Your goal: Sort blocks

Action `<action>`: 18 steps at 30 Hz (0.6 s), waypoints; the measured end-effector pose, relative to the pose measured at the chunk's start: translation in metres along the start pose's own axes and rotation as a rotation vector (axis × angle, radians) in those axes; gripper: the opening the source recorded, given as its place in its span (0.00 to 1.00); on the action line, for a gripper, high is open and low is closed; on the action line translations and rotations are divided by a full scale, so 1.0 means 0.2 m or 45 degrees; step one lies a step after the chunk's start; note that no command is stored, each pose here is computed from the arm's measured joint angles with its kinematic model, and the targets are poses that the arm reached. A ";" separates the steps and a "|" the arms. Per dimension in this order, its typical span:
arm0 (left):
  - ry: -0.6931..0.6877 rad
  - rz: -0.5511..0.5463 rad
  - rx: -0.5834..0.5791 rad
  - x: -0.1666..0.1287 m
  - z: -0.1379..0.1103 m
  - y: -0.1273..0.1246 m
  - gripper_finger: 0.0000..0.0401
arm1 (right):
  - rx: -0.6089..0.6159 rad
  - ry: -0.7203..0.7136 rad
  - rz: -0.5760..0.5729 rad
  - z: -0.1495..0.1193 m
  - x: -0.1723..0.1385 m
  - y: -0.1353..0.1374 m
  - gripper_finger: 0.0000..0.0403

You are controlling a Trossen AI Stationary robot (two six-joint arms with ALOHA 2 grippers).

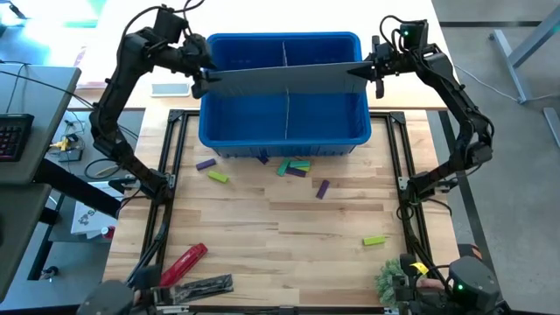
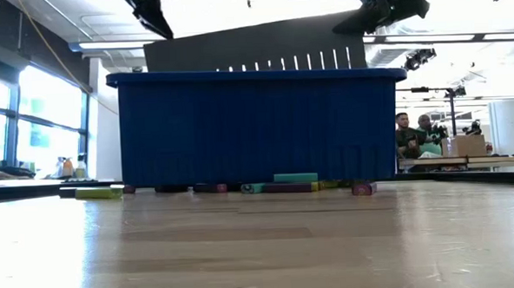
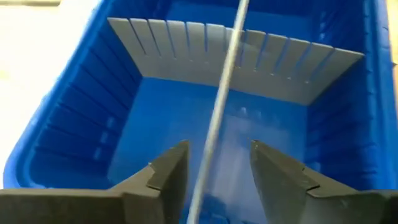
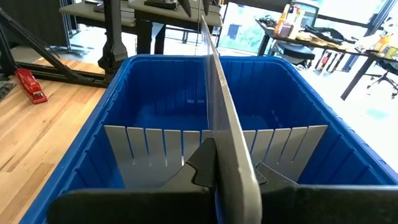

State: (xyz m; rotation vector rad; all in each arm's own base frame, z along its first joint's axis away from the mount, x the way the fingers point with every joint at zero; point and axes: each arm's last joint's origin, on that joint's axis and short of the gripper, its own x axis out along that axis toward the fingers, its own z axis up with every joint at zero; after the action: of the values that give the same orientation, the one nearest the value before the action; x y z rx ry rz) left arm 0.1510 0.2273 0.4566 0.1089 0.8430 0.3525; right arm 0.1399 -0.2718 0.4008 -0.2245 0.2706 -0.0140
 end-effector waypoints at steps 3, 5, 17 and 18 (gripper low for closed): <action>0.042 0.022 -0.006 -0.03 -0.01 -0.02 0.39 | -0.001 -0.001 -0.001 0.00 0.00 0.00 0.00; 0.117 0.084 -0.013 -0.03 -0.02 -0.01 0.39 | -0.002 -0.001 -0.001 0.00 0.00 0.00 0.00; 0.288 0.152 -0.089 0.06 -0.05 0.04 0.40 | -0.001 0.002 0.002 0.00 0.00 0.00 0.00; 0.310 0.160 -0.090 0.08 -0.06 0.05 0.40 | -0.001 0.002 0.002 0.00 0.00 0.00 0.00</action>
State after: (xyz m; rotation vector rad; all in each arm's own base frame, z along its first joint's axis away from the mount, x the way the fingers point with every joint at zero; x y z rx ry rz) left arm 0.1503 0.2413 0.4398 0.0535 1.0654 0.5208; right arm 0.1397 -0.2713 0.4006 -0.2250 0.2725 -0.0125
